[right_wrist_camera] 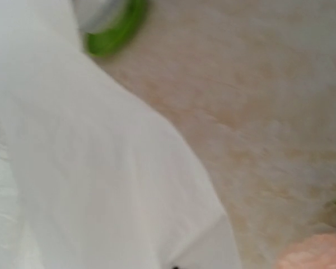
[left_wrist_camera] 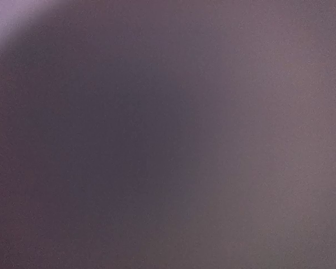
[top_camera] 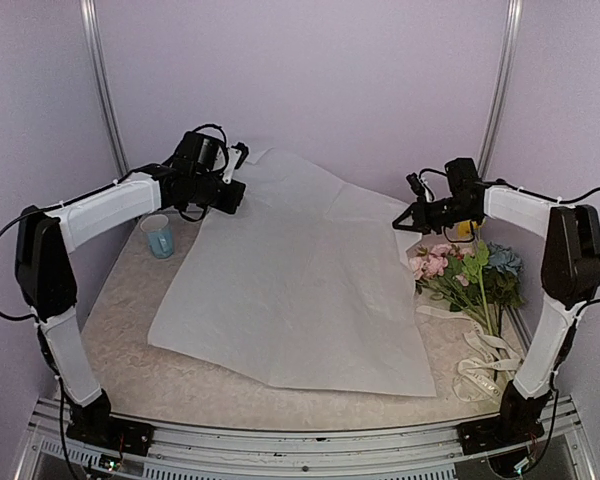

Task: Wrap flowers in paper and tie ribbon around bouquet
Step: Unfold the folded wrapping paper at the center of the board.

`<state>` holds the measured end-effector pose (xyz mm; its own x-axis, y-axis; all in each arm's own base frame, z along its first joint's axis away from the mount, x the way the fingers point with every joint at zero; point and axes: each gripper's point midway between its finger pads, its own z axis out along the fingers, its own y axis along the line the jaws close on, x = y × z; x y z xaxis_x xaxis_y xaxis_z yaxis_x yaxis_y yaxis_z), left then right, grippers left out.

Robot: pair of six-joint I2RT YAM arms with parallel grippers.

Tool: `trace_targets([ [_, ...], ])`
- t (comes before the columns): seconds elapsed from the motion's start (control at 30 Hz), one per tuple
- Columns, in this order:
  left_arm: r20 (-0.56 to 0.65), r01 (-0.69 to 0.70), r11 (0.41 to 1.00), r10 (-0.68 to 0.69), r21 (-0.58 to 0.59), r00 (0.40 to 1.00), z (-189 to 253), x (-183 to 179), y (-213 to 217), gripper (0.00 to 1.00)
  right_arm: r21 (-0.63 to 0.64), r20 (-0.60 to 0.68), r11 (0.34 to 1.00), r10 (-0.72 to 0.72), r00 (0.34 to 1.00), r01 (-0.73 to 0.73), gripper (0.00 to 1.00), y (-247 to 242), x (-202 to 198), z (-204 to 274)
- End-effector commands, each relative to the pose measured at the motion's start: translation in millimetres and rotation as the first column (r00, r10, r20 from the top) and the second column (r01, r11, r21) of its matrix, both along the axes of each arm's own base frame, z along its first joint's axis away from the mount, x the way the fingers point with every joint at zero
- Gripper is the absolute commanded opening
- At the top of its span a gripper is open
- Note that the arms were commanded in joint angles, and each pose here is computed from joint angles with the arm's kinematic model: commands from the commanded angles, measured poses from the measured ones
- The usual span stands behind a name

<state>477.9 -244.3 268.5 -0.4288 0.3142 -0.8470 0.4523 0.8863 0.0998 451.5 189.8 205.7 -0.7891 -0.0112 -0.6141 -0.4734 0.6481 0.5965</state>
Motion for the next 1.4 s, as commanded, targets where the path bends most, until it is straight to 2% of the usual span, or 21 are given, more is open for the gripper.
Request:
trace_targets([
  [0.0, -0.019, 0.059, 0.998, -0.059, 0.032, 0.998, -30, 21, -17, 0.0, -0.059, -0.043, 0.998, -0.035, 0.998, 0.032, 0.0, -2, 5, -30],
  [0.17, -0.063, 0.066, 0.992, -0.06, 0.105, 0.996, -80, 30, -23, 0.0, -0.113, -0.101, 0.993, -0.042, 0.994, 0.03, 0.0, 3, -20, -62],
  [0.3, -0.072, 0.083, 0.974, -0.069, 0.212, 0.995, -107, 29, -26, 0.0, -0.167, -0.093, 0.984, -0.069, 0.993, 0.053, 0.0, -6, -43, -59],
  [0.53, -0.071, 0.106, 0.949, -0.089, 0.298, 0.994, -132, 43, -44, 0.0, -0.195, -0.123, 0.978, -0.098, 0.988, 0.072, 0.0, -14, -71, -69],
  [0.77, 0.007, 0.071, 0.923, -0.079, 0.378, 0.997, -140, 62, -66, 0.0, -0.195, -0.117, 0.974, -0.138, 0.983, 0.114, 0.0, -19, -82, -67],
  [0.8, 0.021, 0.057, 0.925, -0.07, 0.375, 0.997, -138, 67, -67, 0.05, -0.21, -0.111, 0.969, -0.153, 0.982, 0.128, 0.0, -22, -82, -68],
  [0.83, 0.033, 0.039, 0.927, -0.055, 0.372, 0.998, -136, 71, -68, 0.2, -0.23, -0.104, 0.963, -0.17, 0.98, 0.143, 0.09, -26, -81, -68],
  [0.9, 0.069, -0.002, 0.928, -0.025, 0.372, 0.997, -129, 78, -68, 0.65, -0.281, -0.085, 0.943, -0.207, 0.975, 0.176, 0.19, -35, -77, -68],
  [0.93, 0.088, -0.022, 0.927, -0.012, 0.375, 0.996, -124, 79, -68, 0.8, -0.311, -0.074, 0.931, -0.225, 0.971, 0.192, 0.29, -41, -75, -67],
  [1.0, 0.125, -0.043, 0.928, -0.004, 0.371, 0.992, -109, 78, -71, 0.93, -0.385, -0.033, 0.891, -0.275, 0.961, 0.242, 0.44, -56, -70, -63],
  [1.03, 0.14, -0.051, 0.929, -0.001, 0.366, 0.99, -100, 77, -71, 0.98, -0.426, -0.007, 0.863, -0.304, 0.953, 0.272, 0.54, -65, -67, -60],
  [1.1, 0.17, -0.076, 0.931, 0.015, 0.357, 0.985, -80, 76, -67, 0.99, -0.511, 0.057, 0.789, -0.366, 0.929, 0.342, 0.8, -88, -61, -50],
  [1.13, 0.184, -0.092, 0.929, 0.026, 0.36, 0.983, -70, 75, -64, 0.99, -0.541, 0.091, 0.754, -0.39, 0.917, 0.374, 0.86, -97, -58, -44],
  [1.17, 0.195, -0.105, 0.925, 0.034, 0.365, 0.98, -61, 73, -61, 0.99, -0.569, 0.131, 0.712, -0.415, 0.9, 0.411, 0.88, -107, -55, -36],
  [1.27, 0.203, -0.145, 0.91, 0.069, 0.389, 0.977, -40, 59, -52, 0.99, -0.603, 0.217, 0.65, -0.424, 0.879, 0.462, 0.88, -110, -47, -18],
  [1.37, 0.137, -0.165, 0.899, 0.118, 0.405, 0.984, -37, 20, -34, 0.99, -0.677, 0.273, 0.568, -0.396, 0.877, 0.468, 0.88, -100, -45, -15],
])
